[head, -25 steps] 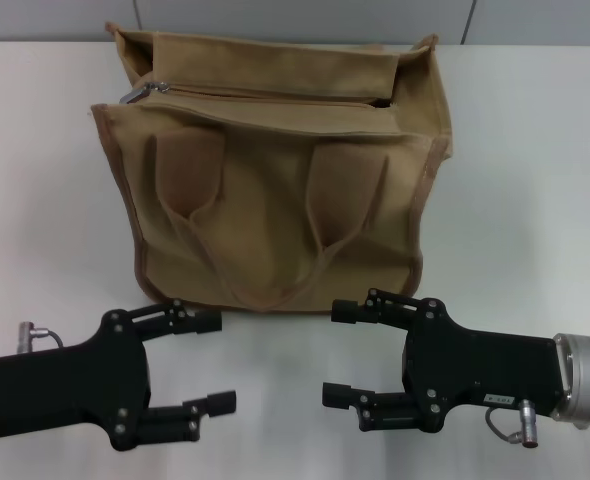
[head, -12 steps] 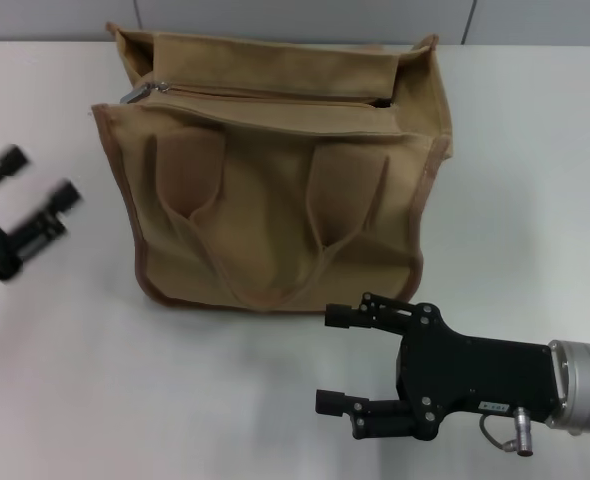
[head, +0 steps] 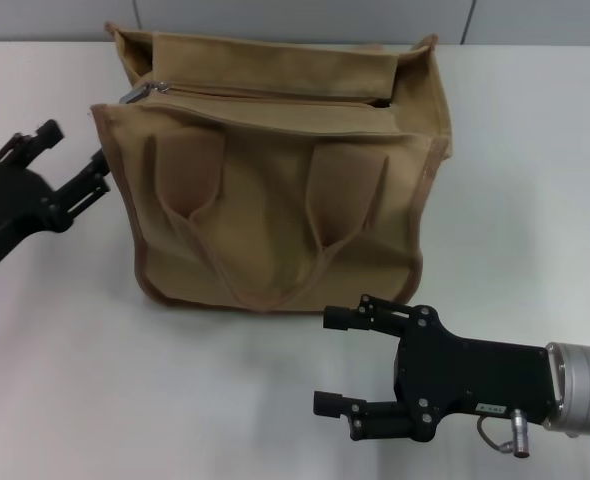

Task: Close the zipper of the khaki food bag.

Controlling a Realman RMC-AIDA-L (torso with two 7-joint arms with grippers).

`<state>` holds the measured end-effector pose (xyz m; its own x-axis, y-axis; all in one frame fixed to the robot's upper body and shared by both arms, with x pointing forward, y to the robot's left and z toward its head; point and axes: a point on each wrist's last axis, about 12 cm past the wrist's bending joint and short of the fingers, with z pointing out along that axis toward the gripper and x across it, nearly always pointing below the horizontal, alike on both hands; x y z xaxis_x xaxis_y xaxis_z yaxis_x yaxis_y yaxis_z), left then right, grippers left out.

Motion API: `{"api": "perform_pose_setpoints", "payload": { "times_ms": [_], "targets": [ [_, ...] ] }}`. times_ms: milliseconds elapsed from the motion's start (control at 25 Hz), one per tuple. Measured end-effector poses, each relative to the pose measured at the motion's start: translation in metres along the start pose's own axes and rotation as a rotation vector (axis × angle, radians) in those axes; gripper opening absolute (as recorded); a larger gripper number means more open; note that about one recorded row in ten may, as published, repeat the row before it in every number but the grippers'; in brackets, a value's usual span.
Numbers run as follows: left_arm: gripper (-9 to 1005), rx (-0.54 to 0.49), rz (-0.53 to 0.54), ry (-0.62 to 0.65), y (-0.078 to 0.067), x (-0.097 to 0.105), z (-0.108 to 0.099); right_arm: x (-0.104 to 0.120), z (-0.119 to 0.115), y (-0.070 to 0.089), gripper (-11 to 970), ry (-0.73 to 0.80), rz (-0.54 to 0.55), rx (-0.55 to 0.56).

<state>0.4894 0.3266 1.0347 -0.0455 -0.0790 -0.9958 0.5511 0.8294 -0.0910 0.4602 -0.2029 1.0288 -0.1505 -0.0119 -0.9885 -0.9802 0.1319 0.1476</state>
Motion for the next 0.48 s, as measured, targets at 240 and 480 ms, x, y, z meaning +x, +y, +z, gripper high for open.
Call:
{"api": "perform_pose_setpoints", "payload": {
  "times_ms": [240, 480],
  "targets": [
    [781, 0.019, -0.016, -0.032, -0.005, -0.003, 0.019, 0.001, 0.001, 0.000, 834, 0.001, 0.003, 0.002],
    [781, -0.011, -0.041, -0.072, -0.004, -0.007, 0.028, 0.002, 0.005, 0.000, 834, 0.005, 0.006, 0.004]
  ]
}}
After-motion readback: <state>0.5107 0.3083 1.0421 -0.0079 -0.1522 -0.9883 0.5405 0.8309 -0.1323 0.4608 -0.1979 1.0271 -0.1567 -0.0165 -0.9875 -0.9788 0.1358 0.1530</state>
